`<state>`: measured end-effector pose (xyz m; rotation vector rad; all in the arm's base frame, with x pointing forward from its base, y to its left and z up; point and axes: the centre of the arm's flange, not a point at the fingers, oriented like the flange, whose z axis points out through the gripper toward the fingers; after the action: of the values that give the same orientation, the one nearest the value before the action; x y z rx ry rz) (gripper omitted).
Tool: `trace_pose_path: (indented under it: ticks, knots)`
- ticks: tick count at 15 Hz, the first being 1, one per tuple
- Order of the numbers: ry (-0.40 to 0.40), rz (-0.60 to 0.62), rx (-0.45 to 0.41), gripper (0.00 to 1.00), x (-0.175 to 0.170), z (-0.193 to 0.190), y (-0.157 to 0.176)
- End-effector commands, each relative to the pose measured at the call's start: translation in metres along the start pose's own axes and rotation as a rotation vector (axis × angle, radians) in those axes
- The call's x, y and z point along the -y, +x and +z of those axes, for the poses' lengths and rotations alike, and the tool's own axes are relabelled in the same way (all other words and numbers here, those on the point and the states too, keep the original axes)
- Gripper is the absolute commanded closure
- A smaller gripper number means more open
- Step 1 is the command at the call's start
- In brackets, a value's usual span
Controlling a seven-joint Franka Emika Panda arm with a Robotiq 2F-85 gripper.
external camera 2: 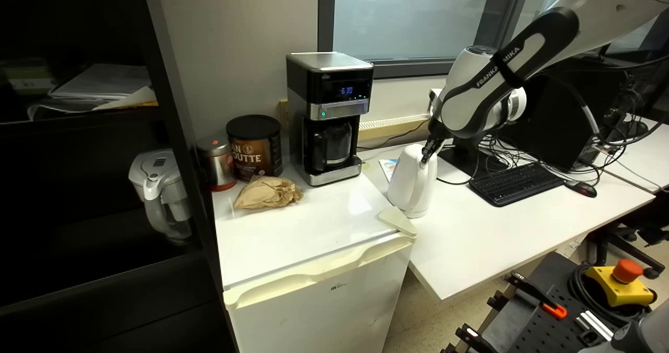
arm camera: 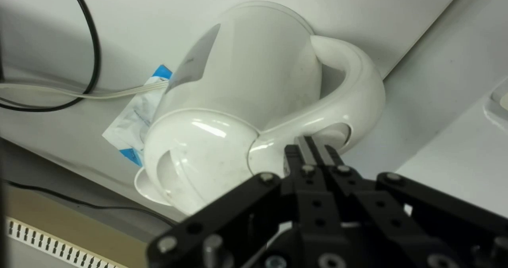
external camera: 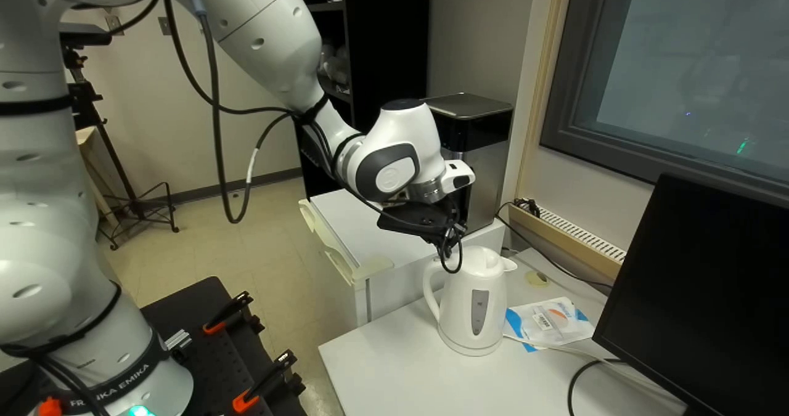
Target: Push the white button on the handle of the electric kettle
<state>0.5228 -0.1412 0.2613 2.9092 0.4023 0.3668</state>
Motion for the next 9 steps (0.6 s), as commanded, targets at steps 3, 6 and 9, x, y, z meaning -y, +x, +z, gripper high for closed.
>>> trace_pose_path:
  ticks: [3,6,9]
  knots:
    - [-0.002,0.015,-0.002,0.97,-0.0041,0.0123,-0.0025]
    - [0.001,0.017,-0.006,0.97,-0.0049,0.0106,-0.0039]
    - [0.0,0.015,-0.016,0.97,-0.0057,0.004,-0.0051]
